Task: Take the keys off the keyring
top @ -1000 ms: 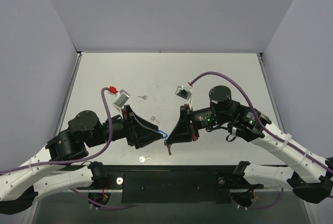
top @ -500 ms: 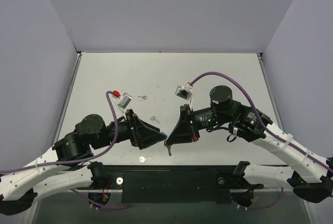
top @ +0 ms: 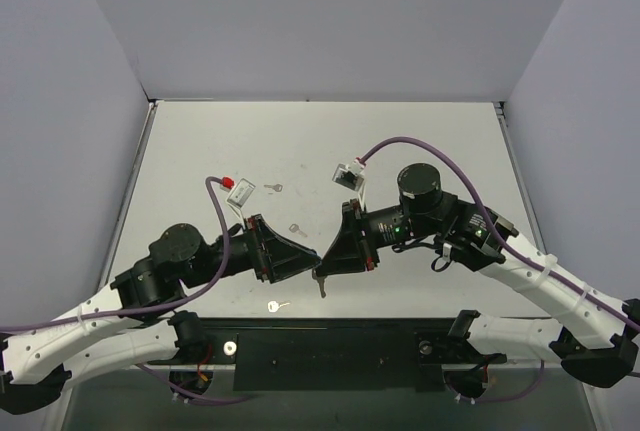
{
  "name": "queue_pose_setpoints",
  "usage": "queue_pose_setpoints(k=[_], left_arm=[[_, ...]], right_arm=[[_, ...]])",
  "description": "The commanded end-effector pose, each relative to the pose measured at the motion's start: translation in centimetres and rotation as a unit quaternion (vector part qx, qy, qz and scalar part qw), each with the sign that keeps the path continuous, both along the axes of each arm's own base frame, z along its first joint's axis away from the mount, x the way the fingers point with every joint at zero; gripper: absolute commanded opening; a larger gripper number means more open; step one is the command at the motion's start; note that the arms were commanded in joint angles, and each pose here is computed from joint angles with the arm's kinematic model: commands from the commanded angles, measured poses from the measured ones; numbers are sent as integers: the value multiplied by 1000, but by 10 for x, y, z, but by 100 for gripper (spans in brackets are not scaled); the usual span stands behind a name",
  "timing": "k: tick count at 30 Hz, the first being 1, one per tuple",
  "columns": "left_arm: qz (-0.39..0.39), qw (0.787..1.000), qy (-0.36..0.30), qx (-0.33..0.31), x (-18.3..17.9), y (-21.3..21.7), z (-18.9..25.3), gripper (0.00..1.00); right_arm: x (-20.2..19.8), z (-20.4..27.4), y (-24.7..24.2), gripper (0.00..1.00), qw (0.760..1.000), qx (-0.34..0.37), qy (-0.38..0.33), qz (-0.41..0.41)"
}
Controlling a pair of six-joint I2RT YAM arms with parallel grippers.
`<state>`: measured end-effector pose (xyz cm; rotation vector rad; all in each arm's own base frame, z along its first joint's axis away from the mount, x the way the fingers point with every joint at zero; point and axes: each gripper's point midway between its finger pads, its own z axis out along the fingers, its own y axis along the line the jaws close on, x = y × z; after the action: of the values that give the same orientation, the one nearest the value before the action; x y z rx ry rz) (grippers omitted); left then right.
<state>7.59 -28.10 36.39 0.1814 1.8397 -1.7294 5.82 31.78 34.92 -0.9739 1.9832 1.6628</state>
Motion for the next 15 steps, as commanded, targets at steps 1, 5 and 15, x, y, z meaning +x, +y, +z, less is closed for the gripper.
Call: queue_pose_setpoints(k=[1, 5, 15], left_arm=[[-18, 999, -17, -47, -8, 0, 27, 59], [-18, 999, -14, -43, -7, -2, 25, 48], [-22, 999, -17, -28, -8, -7, 18, 33]], right_arm=[[0, 18, 5, 0, 999, 33, -30, 8], [0, 17, 5, 0, 999, 33, -30, 9], [1, 17, 6, 0, 999, 34, -29, 9]])
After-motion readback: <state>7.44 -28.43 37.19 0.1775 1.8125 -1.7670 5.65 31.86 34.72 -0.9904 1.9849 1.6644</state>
